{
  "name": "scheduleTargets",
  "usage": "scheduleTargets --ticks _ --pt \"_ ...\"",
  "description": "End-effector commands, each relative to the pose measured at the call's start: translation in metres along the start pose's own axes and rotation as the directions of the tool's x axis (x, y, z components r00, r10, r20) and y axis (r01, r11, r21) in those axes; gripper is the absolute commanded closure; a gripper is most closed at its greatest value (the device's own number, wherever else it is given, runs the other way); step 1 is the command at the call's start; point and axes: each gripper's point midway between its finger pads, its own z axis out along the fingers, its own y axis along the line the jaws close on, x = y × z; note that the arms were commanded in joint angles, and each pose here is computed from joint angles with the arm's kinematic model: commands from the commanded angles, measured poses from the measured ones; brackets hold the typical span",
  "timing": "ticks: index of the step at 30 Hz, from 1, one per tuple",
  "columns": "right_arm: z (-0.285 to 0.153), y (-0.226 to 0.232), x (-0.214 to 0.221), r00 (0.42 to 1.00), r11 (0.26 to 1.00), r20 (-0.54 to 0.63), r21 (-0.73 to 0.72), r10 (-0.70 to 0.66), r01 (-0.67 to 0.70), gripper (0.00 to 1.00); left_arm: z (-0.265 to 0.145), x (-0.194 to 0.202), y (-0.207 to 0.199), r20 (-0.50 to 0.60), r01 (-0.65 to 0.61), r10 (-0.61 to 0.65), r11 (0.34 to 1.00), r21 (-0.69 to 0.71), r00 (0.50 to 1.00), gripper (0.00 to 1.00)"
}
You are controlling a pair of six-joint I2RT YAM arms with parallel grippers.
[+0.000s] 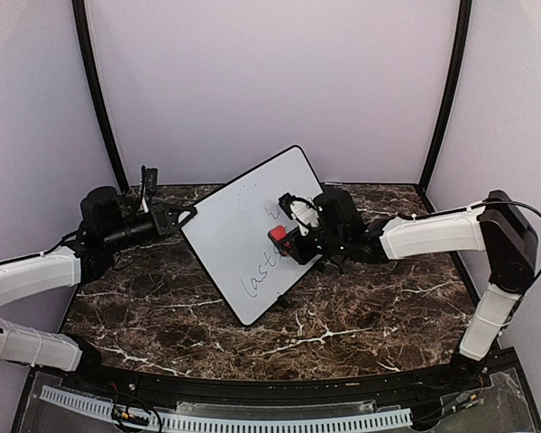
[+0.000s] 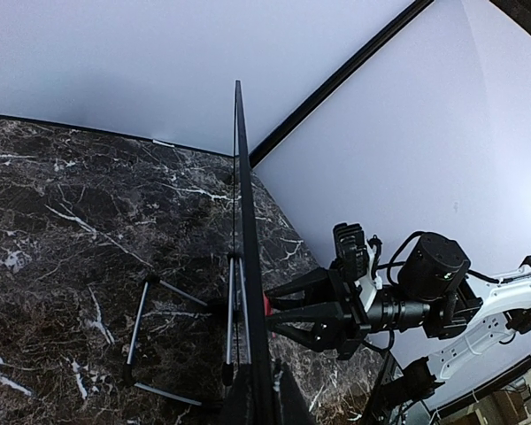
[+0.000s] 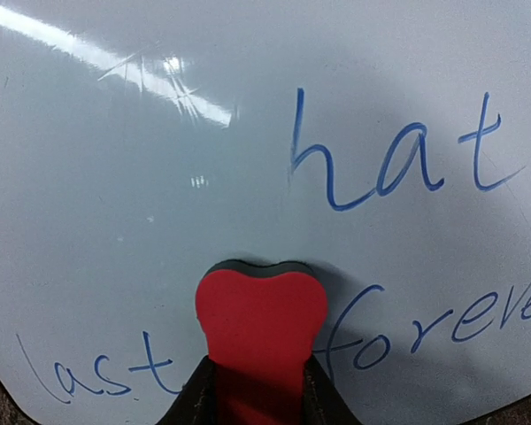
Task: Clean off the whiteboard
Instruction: Erase the whiteboard at the center of the board.
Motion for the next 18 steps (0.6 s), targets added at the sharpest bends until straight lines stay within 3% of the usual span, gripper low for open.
scheduleTargets --ticks 1,9,18 --pt "0.005 -0.006 -0.031 0.999 1.0 0.053 0.022 -0.011 0.01 0.7 -0.011 -0.019 -0.063 0.063 -0.111 0.099 0.968 0.227 0.993 1.0" --pt "0.017 -0.022 -0.075 0.993 0.999 0.115 0.047 -0.011 0.006 0.67 -0.013 -0.02 -0.064 0.07 -0.119 0.105 0.967 0.224 0.992 1.0" --pt "0.013 -0.024 -0.026 0.999 0.999 0.042 0.042 0.034 -0.035 0.67 -0.012 -0.02 -0.064 0.068 -0.117 0.105 0.968 0.223 0.992 1.0"
